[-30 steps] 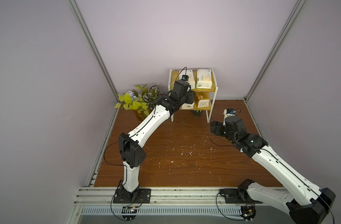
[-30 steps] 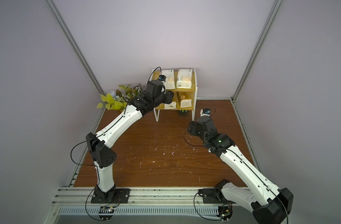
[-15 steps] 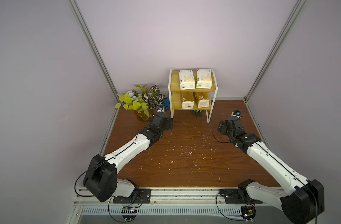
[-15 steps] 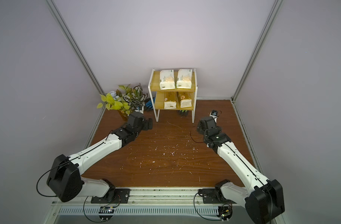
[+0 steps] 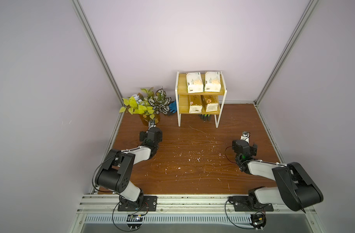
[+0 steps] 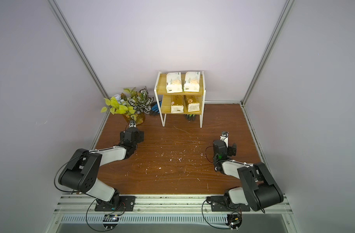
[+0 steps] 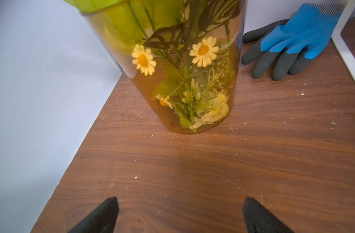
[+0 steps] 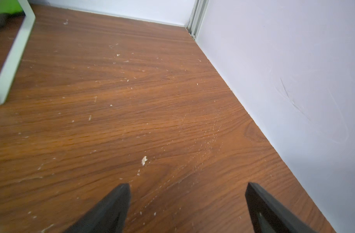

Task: Place the tissue boxes on the shelf by color
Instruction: Reset both arms

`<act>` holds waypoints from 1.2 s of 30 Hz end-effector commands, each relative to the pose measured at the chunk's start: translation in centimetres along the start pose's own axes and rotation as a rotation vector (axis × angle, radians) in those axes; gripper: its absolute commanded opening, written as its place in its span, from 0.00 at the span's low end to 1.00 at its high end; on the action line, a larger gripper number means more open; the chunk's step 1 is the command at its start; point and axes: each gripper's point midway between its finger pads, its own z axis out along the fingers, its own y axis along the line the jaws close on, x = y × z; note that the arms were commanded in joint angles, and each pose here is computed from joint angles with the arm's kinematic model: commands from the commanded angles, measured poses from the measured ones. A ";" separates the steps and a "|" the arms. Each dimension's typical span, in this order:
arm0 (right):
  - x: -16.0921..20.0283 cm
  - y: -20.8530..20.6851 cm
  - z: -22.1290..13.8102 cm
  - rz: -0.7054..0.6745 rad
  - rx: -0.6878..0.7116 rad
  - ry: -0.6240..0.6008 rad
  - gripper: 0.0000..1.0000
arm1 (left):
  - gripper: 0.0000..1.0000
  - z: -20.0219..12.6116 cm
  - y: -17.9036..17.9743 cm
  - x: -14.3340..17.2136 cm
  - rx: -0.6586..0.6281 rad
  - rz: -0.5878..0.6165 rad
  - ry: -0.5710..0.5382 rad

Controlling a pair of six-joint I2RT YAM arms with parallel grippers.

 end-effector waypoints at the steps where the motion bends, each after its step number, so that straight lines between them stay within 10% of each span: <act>1: -5.2 -0.1 0.8 0.063 0.046 -0.163 0.99 | 1.00 0.9 0.3 -0.5 0.013 -0.027 -0.051; 18: -5.1 0.7 0.0 0.195 -0.257 -0.295 0.99 | 1.00 -4.1 2.9 -1.3 0.050 -0.063 -0.292; 36: -4.8 0.2 0.5 0.226 -0.258 -0.300 0.99 | 1.00 -3.3 5.8 0.2 0.083 -0.183 -0.354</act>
